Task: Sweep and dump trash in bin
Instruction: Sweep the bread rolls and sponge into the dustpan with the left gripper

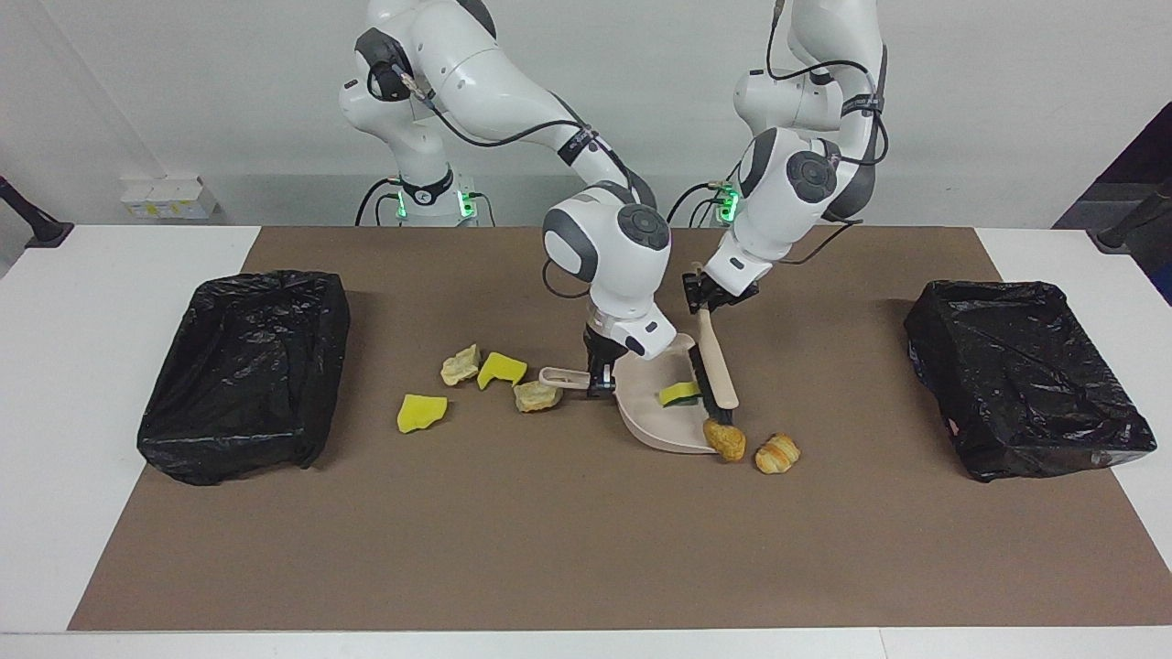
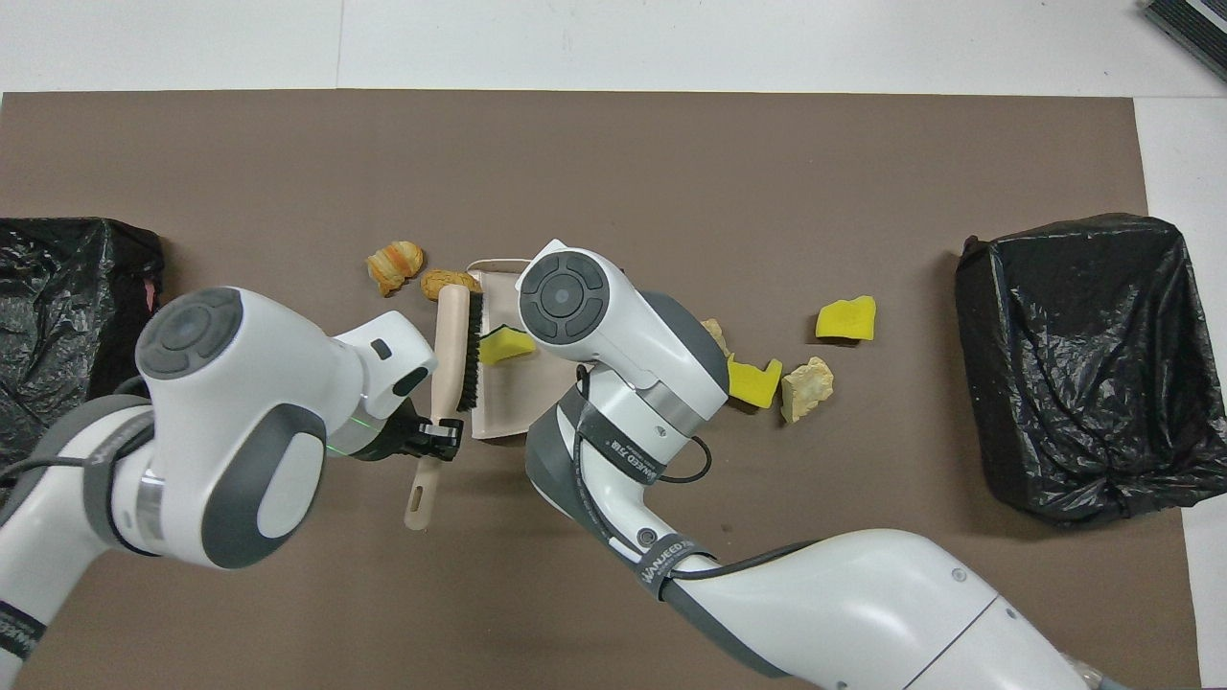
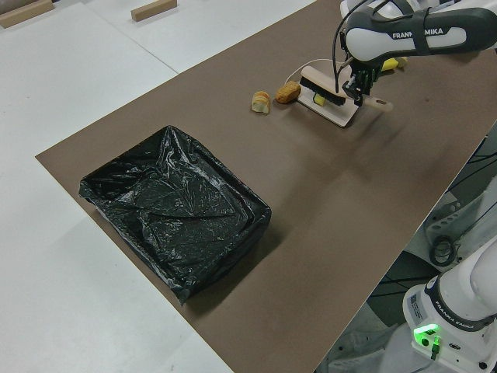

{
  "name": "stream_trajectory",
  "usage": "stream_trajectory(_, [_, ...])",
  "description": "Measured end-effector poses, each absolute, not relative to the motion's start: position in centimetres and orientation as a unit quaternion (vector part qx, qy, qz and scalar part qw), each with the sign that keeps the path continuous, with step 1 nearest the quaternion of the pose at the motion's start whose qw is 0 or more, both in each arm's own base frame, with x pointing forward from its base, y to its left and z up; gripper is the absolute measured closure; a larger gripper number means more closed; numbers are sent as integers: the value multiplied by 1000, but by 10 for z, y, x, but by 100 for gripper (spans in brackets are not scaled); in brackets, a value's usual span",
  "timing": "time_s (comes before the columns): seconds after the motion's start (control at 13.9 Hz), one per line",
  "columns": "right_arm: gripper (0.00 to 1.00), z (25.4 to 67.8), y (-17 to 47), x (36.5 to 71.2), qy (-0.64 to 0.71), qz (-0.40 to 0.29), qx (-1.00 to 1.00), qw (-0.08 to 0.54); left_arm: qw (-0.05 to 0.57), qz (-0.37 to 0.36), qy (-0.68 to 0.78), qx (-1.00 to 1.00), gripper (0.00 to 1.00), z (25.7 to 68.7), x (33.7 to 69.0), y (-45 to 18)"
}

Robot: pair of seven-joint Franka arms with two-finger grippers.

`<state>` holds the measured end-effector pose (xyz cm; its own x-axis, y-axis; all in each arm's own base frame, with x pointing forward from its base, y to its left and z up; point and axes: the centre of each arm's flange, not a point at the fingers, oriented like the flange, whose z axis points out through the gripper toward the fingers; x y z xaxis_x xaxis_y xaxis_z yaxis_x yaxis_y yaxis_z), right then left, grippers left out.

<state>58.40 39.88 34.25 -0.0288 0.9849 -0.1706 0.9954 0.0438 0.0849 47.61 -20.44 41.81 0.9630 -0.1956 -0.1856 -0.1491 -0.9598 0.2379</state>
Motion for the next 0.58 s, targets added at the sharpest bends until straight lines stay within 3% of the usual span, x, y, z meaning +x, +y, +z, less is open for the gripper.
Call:
stream_trajectory(0.36, [69,343,399,584,716,-28,692,91,37,-69,-145,986,74,428,526,-89])
stream_trajectory(0.58, [69,343,405,578,704,-35,704,93,2,-67,-155,986,74,410,566,-56])
